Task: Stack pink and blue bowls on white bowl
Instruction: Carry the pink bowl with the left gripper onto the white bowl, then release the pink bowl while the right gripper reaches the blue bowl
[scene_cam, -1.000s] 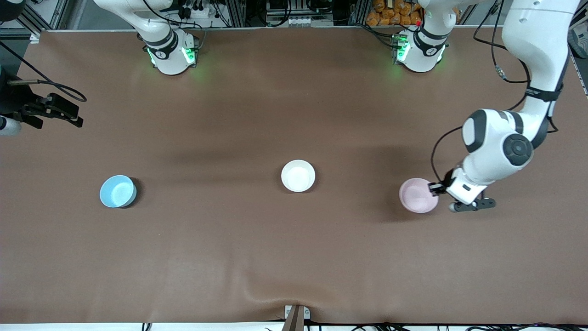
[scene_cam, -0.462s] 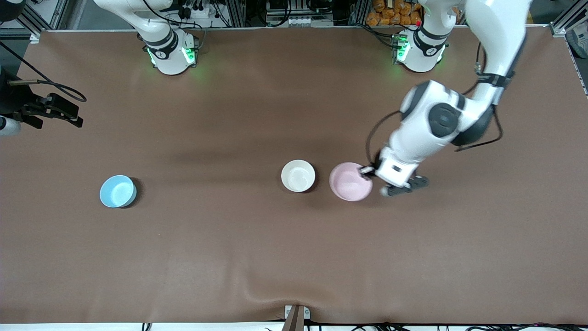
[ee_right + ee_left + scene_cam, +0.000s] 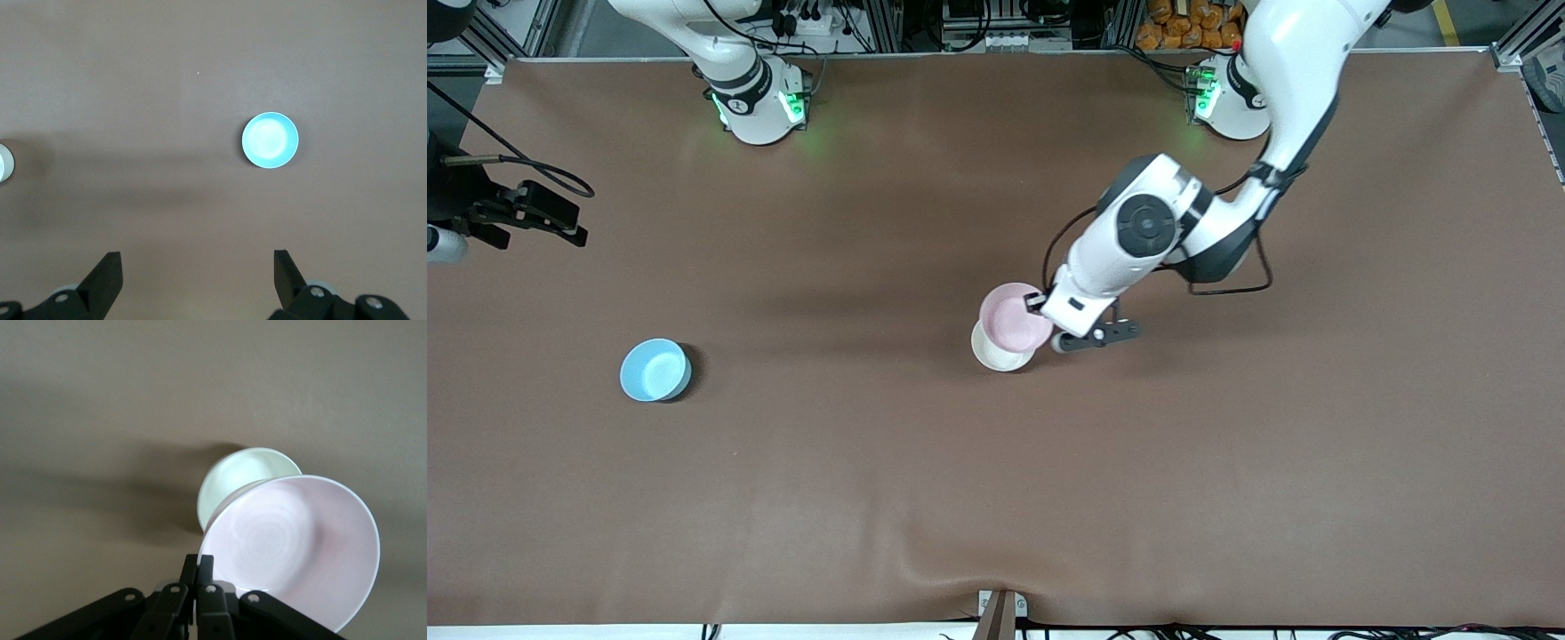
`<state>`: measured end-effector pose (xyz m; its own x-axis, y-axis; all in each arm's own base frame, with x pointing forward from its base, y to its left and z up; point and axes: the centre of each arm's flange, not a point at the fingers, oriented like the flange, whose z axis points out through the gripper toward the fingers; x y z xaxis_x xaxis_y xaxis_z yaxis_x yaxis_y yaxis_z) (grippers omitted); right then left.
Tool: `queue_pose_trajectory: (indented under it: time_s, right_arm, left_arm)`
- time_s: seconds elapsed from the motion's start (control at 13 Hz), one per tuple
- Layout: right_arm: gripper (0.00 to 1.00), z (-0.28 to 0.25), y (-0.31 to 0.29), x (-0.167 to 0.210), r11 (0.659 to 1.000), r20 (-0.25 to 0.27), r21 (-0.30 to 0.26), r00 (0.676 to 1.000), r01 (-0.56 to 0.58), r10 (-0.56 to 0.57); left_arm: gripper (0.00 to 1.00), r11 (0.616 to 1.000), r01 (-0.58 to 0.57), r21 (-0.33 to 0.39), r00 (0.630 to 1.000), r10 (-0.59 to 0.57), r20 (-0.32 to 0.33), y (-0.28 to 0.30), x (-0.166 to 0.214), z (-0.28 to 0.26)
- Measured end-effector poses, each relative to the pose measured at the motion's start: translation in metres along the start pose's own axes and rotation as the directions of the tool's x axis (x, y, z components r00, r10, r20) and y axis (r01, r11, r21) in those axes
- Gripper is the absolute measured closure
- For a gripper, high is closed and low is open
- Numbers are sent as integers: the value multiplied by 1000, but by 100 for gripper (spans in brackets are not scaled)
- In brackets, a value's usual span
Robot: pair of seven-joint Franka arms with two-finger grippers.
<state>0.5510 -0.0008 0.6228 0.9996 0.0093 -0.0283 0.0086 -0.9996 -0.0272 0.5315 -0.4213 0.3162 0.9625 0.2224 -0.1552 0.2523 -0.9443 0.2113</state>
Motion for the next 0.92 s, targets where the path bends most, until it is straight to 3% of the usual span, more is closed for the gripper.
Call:
queue_pose_trajectory:
  time_s: [0.92]
  right_arm:
    - [0, 57, 8, 29, 1000, 100, -1, 995, -15, 15]
  left_arm:
    - [98, 999, 2, 34, 1000, -2, 7, -2, 8, 49]
